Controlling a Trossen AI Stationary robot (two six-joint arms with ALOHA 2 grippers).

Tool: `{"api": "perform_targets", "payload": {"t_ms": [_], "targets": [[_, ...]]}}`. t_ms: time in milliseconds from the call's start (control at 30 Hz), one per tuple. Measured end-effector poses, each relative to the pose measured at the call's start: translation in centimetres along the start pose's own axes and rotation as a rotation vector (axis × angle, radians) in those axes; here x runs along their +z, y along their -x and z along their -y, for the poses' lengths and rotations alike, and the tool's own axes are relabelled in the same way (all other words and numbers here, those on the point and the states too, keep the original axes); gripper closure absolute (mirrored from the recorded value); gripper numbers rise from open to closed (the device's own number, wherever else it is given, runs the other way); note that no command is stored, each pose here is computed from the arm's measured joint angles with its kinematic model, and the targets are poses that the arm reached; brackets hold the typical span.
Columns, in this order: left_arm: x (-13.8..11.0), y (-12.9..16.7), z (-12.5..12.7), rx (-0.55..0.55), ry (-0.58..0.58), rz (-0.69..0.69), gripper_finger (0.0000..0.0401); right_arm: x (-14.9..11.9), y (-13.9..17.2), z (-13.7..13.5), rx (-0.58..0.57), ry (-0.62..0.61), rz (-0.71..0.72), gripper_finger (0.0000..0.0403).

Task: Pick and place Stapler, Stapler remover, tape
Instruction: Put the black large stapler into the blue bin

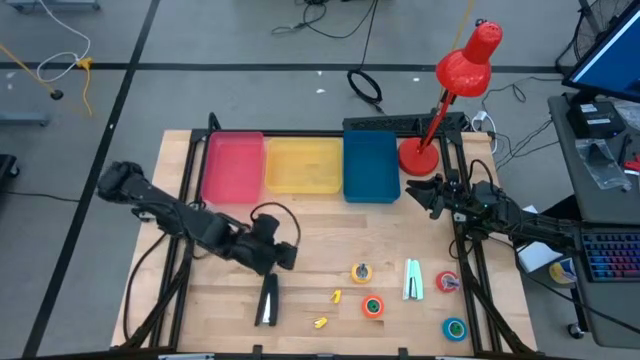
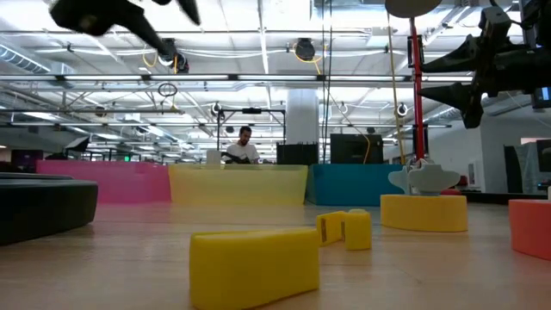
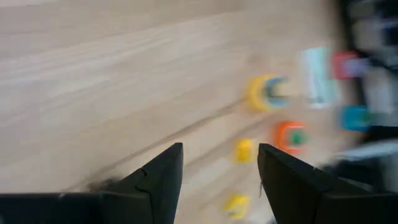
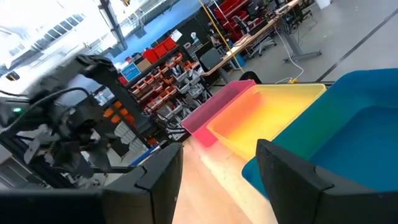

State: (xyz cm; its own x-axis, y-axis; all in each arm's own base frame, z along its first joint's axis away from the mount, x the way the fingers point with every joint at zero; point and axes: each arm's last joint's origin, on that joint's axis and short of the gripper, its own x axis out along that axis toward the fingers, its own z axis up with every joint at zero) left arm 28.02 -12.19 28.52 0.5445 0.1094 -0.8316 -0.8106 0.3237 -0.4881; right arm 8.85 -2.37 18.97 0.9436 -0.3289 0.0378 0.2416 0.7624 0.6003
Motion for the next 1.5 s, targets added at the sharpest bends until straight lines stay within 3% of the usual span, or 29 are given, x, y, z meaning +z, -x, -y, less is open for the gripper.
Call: {"api": "perform_targets", "payload": {"t_ms": [167, 433, 767, 1167, 1300, 1500], "targets": [[-1.0, -1.9, 0.9, 0.291, 0.046, -0.1, 0.0194, 0.0, 0.0, 0.0, 0.0, 0.005, 0.0, 0.0206], [-3.2, -5.6, 1.0, 0.444, 0.153, -0.246, 0.0194, 0.0, 0.0, 0.0, 0.0, 0.005, 0.0, 0.0206], [-4.2, -5.9, 0.9, 0.451, 0.142, -0.217, 0.0194, 0.0, 0.0, 0.0, 0.0, 0.012, 0.0, 0.0206], [-4.6, -5.7, 0.8, 0.469, 0.247, -0.219, 0.0189, 0.0, 0.0, 0.0, 0.001, 0.055, -0.001, 0.0206], [-4.8, -5.6, 0.8, 0.47, 0.247, -0.224, 0.0158, 0.0, 0.0, 0.0, 0.002, 0.055, -0.002, 0.0206], [-4.8, -5.7, 0.9, 0.452, 0.233, -0.199, 0.0073, 0.0, 0.0, 0.0, 0.002, 0.054, -0.002, 0.0206]]}}
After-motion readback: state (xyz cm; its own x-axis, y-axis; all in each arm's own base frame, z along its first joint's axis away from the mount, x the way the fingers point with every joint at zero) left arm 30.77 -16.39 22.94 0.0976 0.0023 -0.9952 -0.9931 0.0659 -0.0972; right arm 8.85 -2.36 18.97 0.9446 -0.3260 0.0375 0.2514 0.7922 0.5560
